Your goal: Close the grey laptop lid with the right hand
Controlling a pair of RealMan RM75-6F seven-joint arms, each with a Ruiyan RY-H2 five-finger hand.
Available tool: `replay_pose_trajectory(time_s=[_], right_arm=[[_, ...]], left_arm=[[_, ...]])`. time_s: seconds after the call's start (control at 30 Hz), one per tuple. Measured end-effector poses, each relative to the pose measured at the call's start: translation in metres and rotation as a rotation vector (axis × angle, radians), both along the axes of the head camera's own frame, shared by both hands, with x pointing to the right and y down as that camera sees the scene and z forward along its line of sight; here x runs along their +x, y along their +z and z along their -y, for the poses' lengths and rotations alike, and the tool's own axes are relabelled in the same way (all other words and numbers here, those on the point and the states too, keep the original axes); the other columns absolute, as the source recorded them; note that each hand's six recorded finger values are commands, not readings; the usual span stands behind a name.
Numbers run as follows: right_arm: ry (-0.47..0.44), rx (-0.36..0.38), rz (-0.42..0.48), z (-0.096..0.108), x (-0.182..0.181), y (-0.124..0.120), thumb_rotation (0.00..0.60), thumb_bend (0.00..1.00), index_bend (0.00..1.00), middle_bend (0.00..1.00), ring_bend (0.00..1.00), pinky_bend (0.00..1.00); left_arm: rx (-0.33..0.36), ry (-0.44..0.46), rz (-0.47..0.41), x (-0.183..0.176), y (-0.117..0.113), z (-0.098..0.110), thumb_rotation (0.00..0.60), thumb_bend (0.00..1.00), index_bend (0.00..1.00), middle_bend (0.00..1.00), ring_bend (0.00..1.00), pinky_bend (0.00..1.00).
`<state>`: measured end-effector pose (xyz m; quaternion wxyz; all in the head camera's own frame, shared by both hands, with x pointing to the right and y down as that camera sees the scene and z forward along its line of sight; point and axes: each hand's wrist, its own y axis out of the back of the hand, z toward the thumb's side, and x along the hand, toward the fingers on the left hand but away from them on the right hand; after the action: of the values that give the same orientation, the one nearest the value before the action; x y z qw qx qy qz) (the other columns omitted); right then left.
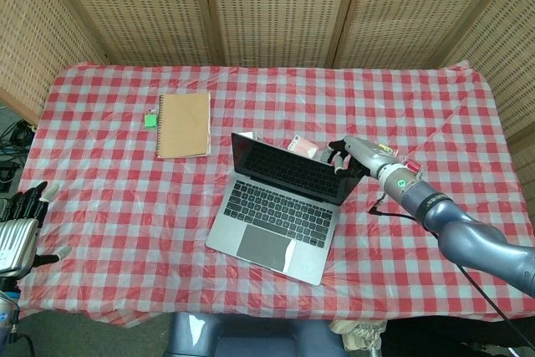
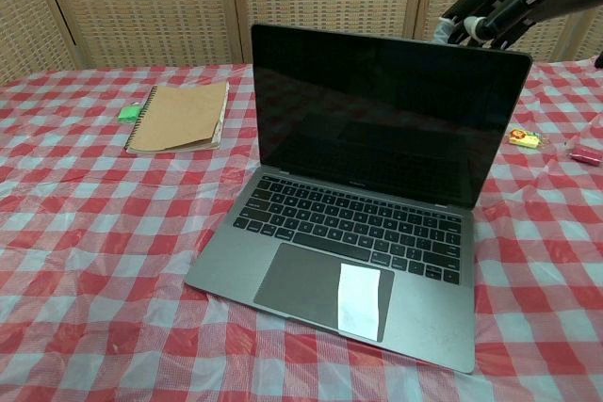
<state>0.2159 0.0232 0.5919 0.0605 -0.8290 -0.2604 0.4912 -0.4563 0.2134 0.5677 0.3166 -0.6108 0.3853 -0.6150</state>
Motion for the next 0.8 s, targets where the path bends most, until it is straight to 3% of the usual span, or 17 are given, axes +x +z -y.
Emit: replay_pose_trajectory(time_s=[0.63,0.8], right_arm=[[-0.323,0.014,0.030,-0.076,-0.034,-0.009,0.600,1.00,0.44,0.48,0.42,0.49],[-0.462,0.086,-0.027,-0.093,-0.032,-0.001,0.600,1.00,0.44,0.47,0.42,0.44]], left_arm=[[-0.010,0.000,0.003,-0.001,0.003,0.000,0.600,0.00,0.00,0.00,0.00,0.00],[-0.012,0.000,0.003,0.000,0.003,0.000,0.600,0.00,0.00,0.00,0.00,0.00]])
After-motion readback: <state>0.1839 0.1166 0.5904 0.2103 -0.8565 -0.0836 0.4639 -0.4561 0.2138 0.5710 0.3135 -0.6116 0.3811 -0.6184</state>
